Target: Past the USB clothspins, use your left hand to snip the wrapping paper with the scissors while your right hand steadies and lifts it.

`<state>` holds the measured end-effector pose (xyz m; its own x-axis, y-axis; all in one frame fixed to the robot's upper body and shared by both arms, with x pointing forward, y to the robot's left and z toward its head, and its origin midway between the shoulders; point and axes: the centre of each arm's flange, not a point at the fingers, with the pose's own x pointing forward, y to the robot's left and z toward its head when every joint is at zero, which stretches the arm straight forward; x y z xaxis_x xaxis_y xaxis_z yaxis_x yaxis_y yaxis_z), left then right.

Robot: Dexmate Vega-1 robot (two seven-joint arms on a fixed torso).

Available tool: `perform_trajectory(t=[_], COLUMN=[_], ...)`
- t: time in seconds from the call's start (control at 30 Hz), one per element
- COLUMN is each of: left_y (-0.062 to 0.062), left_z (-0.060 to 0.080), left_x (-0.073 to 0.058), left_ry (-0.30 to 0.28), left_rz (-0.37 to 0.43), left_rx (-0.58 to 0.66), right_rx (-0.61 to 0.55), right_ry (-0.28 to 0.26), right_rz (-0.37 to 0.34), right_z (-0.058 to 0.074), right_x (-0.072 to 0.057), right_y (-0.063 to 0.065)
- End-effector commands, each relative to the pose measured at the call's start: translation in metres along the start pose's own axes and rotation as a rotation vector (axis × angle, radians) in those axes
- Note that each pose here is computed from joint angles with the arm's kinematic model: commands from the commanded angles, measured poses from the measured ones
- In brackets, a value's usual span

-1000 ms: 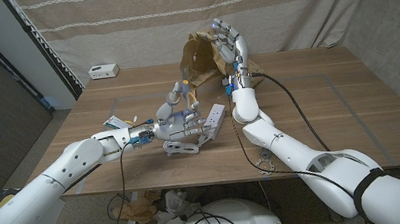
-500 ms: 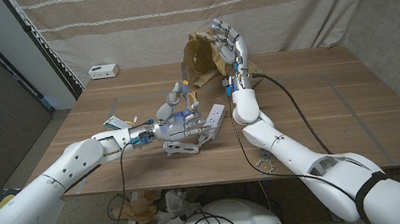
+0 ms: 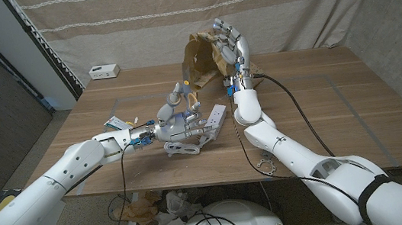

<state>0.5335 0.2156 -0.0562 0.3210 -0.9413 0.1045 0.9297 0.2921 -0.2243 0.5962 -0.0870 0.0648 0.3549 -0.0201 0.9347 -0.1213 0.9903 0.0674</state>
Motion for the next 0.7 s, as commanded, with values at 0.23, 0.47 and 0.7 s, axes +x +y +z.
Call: perform_trajectory(t=[0.23, 0.47, 0.7], left_y=[0.0006, 0.0014, 0.0022], left_z=[0.0007, -0.0005, 0.001], left_x=[-0.0004, -0.0002, -0.0024], left_ry=[-0.009, -0.015, -0.019], left_rz=[0.0, -0.005, 0.006], left_rx=[0.001, -0.004, 0.004], right_rx=[0.01, 0.02, 0.026], right_ry=[0.014, 0.028, 0.03], right_rz=[-0.003, -0.002, -0.007], right_z=[-0.002, -0.0041, -0.0039], right_x=[-0.0023, -0.0047, -0.0053], right_y=[-0.002, -0.0017, -0.0027])
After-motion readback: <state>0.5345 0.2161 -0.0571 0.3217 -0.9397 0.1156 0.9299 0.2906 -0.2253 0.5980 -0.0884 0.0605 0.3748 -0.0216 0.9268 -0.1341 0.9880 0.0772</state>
